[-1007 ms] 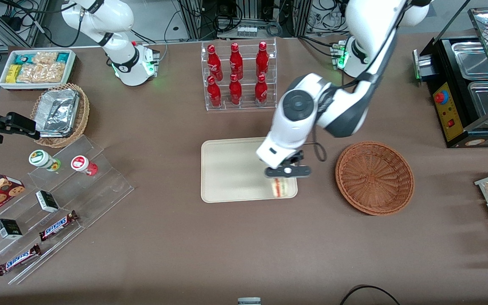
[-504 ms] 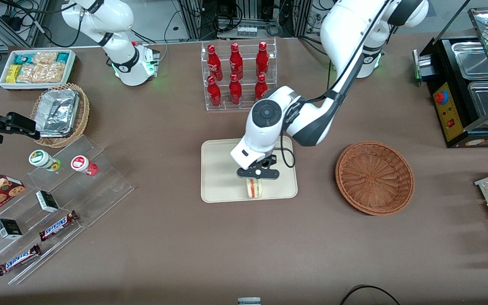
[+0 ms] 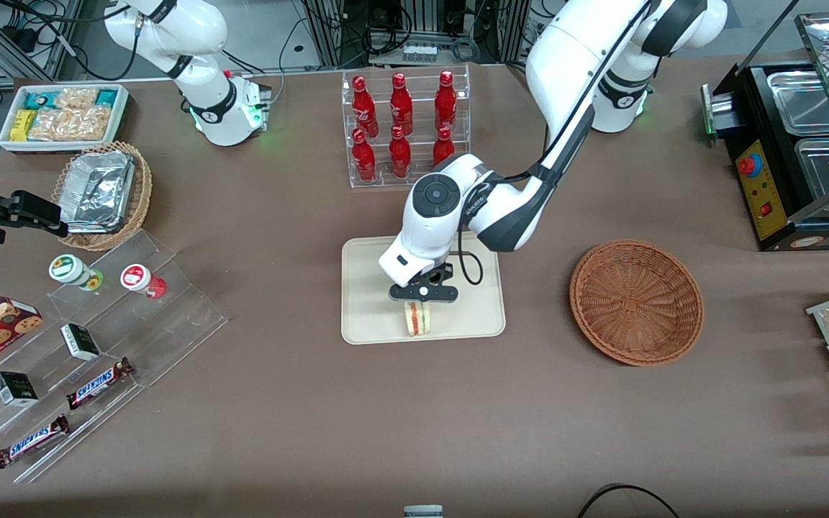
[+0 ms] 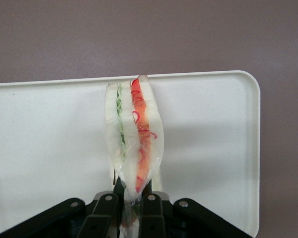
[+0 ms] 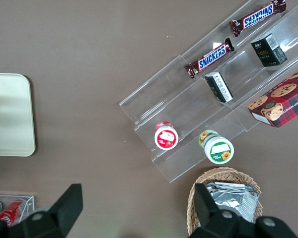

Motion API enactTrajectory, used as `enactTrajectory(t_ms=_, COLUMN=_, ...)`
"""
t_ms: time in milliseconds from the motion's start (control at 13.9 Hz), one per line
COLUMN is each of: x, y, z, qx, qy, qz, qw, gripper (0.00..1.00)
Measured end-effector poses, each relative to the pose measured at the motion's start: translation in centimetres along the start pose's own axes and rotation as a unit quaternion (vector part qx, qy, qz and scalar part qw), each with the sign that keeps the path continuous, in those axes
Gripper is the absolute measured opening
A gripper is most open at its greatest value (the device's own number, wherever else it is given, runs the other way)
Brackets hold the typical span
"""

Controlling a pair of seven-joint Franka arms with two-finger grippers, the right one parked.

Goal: Place sandwich from basket to tray
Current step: 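Lower the sandwich onto the tray and open the left gripper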

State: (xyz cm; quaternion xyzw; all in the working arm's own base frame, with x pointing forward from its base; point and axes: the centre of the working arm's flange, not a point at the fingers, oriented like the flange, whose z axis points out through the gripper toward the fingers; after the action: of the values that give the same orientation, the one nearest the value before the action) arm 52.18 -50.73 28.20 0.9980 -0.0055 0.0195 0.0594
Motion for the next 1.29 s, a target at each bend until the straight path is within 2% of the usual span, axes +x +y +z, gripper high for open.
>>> enactTrajectory(t_ms=288, x=-1.0, y=0.6, z=1.6, qx=0.007, qy=-0.009, qz=-0.006, qw=0.9999, gripper=0.15)
enactTrajectory(t_ms=719, x=-1.7, y=0.2, z=2.9, qx=0.022, qy=-0.014, qz=0.002, qw=0.9997, gripper=0.13)
enactTrajectory(t_ms=863, x=-1.8, y=0.2, z=3.1, qx=0.024, qy=-0.015, qz=0.003, qw=0.9996, gripper=0.16)
enactTrajectory(t_ms=1295, x=-1.8, y=0.4, z=2.3, qx=0.024, qy=-0.012, qz=0.005, qw=0.9996, gripper=0.73)
